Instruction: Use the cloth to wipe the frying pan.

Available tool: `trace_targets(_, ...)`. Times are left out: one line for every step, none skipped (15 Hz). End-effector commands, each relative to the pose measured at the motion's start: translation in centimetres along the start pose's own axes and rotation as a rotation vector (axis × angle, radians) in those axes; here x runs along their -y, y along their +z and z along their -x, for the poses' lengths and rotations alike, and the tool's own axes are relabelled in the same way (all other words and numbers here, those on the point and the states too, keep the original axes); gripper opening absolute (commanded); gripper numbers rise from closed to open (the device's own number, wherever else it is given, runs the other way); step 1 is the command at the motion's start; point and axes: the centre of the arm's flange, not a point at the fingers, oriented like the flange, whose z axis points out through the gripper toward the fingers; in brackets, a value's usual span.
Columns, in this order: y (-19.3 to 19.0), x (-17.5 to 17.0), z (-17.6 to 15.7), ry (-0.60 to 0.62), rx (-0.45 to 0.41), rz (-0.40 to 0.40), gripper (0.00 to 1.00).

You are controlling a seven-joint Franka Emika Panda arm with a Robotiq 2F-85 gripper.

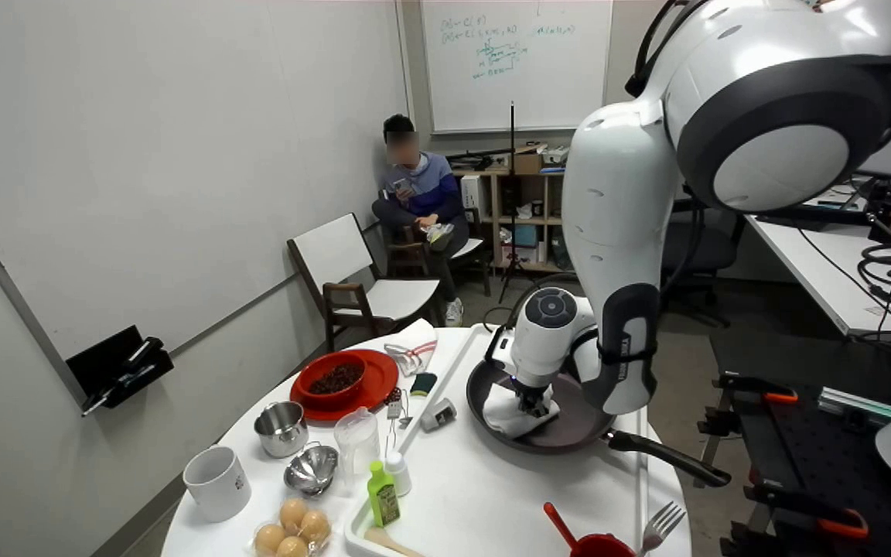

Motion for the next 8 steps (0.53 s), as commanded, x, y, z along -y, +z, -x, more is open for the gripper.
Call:
trace_targets(-2.0,2.1,1.7,-0.100,-0.031,-0.013,0.08)
trace_targets(-2.3,2.5,2.1,-0.123,-0.038,-0.016,0.08)
trace_targets(-2.5,2.8,2.4,-0.145,-0.045,-0.022,0.08)
trace_targets(-2.7,3.1,2.7,-0.164,-0.050,-0.025,0.08)
trace_targets(-3.0,3.4,3.1,-0.184,-0.055,-0.031,0.08)
trace_targets(-3.2,3.5,3.4,-0.202,-0.058,-0.036,0.08)
trace_targets(-3.4,3.6,3.6,-0.219,-0.054,-0.042,0.08)
trace_targets(-3.6,3.4,3.7,-0.232,-0.052,-0.047,0.08)
